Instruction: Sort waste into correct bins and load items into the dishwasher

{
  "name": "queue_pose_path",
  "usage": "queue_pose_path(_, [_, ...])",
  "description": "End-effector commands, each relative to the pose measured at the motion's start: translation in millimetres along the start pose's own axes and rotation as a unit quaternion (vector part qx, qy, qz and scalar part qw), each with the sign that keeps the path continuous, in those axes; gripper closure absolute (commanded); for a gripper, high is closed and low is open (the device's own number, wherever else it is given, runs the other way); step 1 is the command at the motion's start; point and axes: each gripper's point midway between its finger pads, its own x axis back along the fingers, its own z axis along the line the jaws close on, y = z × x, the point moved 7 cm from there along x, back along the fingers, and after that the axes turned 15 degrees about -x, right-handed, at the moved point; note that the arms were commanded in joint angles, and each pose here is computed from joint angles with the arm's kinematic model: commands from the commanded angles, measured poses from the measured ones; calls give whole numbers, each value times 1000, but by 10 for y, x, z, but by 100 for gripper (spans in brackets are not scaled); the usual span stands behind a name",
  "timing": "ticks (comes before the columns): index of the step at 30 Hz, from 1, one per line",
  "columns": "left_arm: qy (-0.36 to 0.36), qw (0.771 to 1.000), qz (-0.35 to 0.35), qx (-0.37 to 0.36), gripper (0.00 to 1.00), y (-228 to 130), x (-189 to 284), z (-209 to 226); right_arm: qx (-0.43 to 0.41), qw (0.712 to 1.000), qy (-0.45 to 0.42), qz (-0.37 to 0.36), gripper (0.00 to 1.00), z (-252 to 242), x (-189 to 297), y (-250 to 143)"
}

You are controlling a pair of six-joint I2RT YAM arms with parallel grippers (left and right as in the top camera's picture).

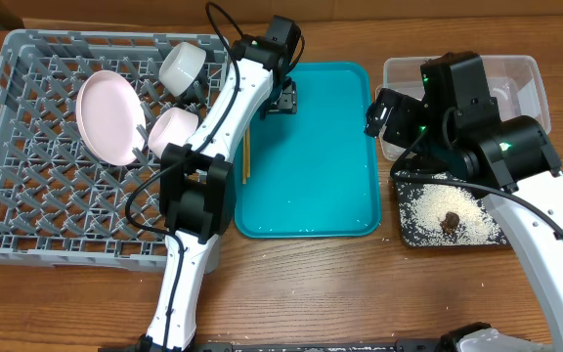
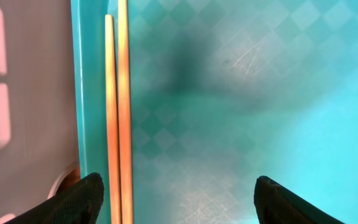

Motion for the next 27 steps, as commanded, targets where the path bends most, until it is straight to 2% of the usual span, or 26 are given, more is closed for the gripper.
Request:
queue_pose_path(1, [16,1000,6,12,21,-19,-84,72,-1,1000,-2,-4,0,-11,0,12])
queue_pose_path(17, [19,999,34,21,20,-240,-507,28,-1,1000,-2,-4,0,-11,0,12])
queue_pose_path(27, [12,998,52,18,25,-350,-626,5,-1,1000,-2,-4,0,-11,-2,12])
